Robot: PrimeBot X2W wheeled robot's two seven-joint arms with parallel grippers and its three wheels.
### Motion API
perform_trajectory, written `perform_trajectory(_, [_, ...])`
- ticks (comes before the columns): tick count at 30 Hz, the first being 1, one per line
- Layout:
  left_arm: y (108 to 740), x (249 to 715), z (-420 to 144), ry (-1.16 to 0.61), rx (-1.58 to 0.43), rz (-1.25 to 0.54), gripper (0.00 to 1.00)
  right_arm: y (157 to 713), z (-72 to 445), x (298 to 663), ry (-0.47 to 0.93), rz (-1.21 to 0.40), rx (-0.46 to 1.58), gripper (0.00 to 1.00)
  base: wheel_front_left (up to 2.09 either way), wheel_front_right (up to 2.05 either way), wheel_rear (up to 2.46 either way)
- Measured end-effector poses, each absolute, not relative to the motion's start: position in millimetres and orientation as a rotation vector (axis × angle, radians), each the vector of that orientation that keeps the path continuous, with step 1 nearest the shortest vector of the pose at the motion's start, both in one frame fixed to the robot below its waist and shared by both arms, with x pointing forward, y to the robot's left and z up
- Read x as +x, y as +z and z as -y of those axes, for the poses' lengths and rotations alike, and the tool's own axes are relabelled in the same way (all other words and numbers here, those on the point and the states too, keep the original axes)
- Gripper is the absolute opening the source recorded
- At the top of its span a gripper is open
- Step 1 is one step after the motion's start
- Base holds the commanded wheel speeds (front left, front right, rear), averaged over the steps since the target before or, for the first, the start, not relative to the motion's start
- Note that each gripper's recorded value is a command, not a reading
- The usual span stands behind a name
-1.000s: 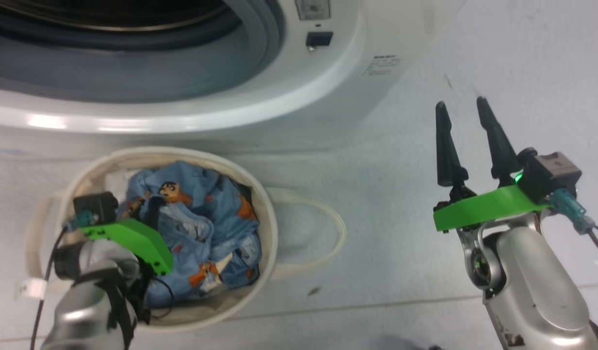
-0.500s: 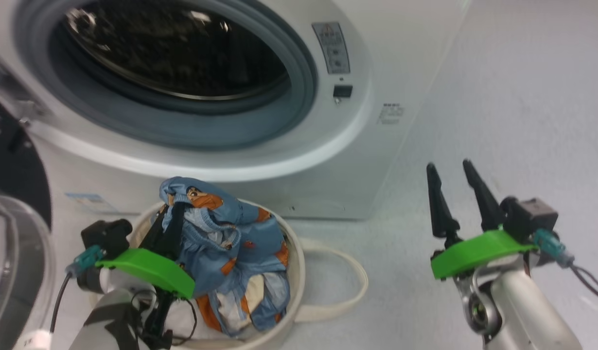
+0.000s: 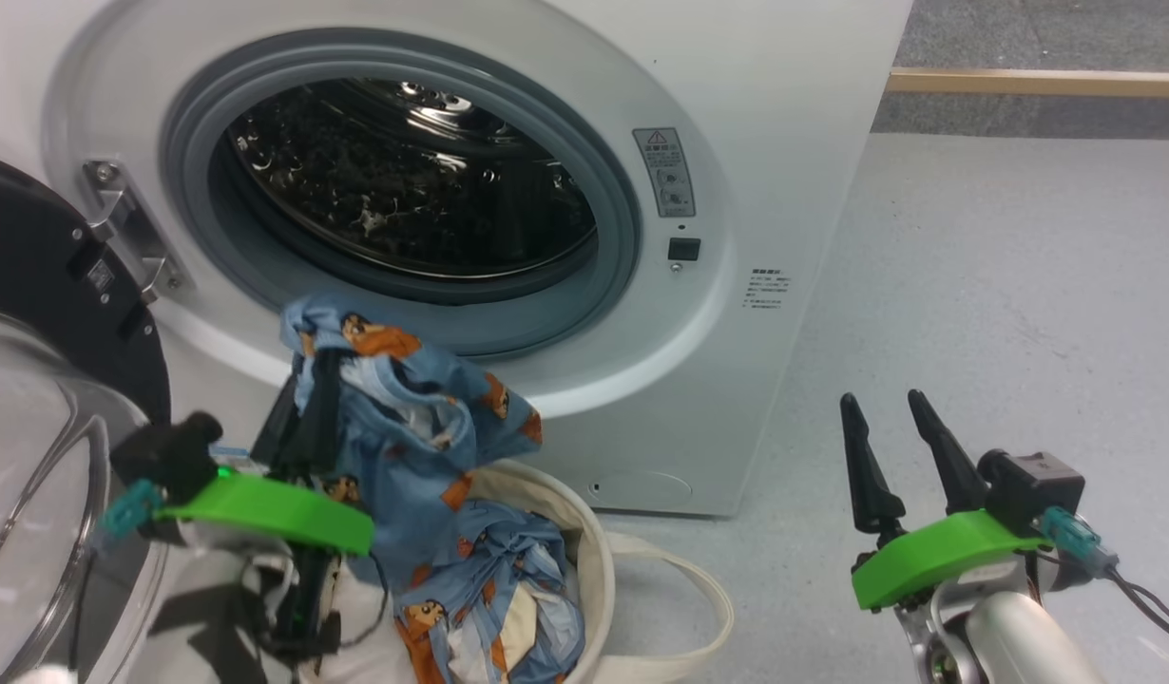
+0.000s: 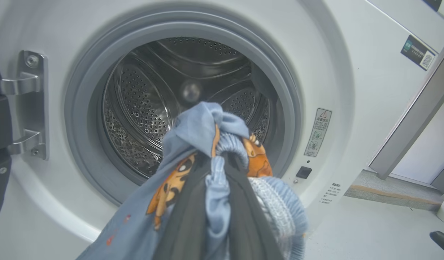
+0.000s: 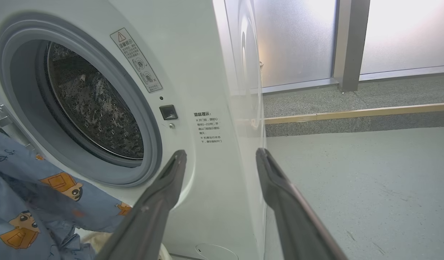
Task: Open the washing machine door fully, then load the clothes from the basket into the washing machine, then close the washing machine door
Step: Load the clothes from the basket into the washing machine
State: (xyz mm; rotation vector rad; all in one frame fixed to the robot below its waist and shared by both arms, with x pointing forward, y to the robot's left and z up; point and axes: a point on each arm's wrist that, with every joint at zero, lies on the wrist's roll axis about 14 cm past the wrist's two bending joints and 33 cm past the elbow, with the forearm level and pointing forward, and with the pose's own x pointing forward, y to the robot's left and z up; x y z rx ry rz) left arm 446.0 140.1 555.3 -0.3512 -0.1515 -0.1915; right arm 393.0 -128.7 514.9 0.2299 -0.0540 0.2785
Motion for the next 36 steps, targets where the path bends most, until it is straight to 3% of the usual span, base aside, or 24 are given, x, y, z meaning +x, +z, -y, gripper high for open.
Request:
perform_trajectory(15, [656,532,-144,-0.167,-0.384,0.393,0.0,500,143,404,0.246,0.016,0.222,1.0,0.0,0.0,0.0])
perform_trajectory(27, [506,582,-116,-0.151,-0.337,0.007,0.0,470,164,429,0.19,-0.045,0.186,1.0,0.0,0.0,0.0])
perform_trajectory(36, [458,636,-92,-0.216,-0.206,-0.118,0.0,440,183,440,0.124,-0.106,0.168,1.0,0.0,0.0,0.0])
